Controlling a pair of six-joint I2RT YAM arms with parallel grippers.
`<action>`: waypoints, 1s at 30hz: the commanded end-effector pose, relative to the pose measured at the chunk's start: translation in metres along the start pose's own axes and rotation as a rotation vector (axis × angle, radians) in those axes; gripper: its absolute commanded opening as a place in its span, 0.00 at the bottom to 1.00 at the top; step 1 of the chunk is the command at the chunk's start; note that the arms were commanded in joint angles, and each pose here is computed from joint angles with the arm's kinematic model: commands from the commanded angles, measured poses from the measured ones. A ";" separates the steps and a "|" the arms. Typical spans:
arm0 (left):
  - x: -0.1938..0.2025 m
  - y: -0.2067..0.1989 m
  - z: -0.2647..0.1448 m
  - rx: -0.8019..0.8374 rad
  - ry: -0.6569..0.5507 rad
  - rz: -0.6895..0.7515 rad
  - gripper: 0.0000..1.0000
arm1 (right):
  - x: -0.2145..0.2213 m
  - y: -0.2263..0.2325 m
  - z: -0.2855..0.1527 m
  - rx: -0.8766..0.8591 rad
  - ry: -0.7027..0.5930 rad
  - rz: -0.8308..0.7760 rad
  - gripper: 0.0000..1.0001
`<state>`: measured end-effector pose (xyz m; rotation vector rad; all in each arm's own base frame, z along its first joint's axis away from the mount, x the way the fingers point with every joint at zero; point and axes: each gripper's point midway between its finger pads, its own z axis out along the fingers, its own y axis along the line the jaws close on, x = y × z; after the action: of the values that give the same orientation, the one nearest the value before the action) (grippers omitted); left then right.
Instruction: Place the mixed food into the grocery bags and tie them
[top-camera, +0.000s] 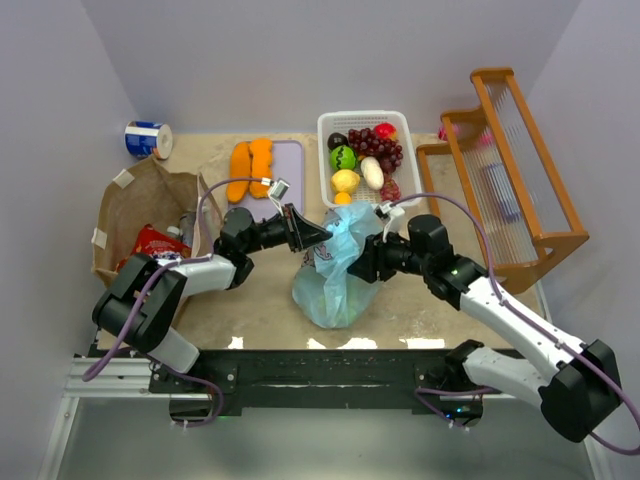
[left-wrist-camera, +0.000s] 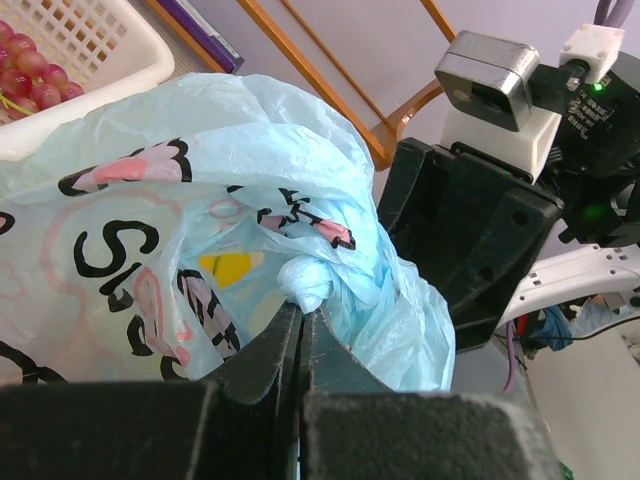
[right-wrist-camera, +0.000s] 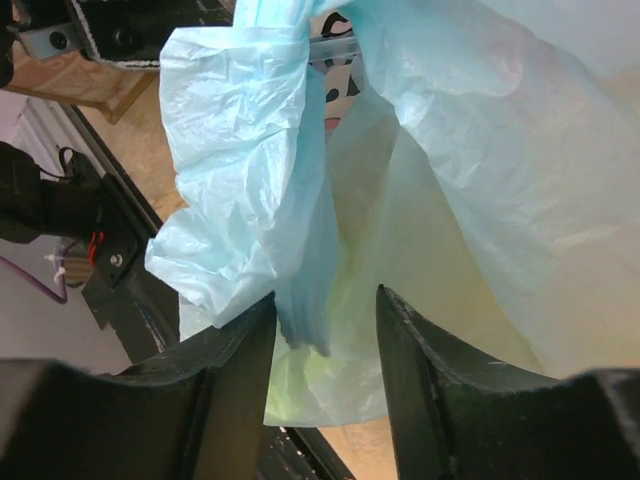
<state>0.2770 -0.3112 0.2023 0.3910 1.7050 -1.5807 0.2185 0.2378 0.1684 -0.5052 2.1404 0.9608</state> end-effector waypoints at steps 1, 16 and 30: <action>-0.024 -0.018 0.004 0.044 -0.046 0.104 0.00 | -0.012 0.003 0.008 -0.028 -0.054 -0.034 0.38; -0.100 0.022 -0.054 -0.202 -0.252 0.136 0.00 | -0.026 -0.079 -0.040 0.552 -0.184 0.147 0.00; -0.117 0.085 -0.114 -0.647 -0.300 0.200 0.00 | 0.005 -0.106 -0.049 0.692 -0.204 0.320 0.00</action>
<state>0.3341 -0.2122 0.2092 0.1313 1.8048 -1.1635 0.2644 0.1758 0.1744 0.1091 2.1292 0.5815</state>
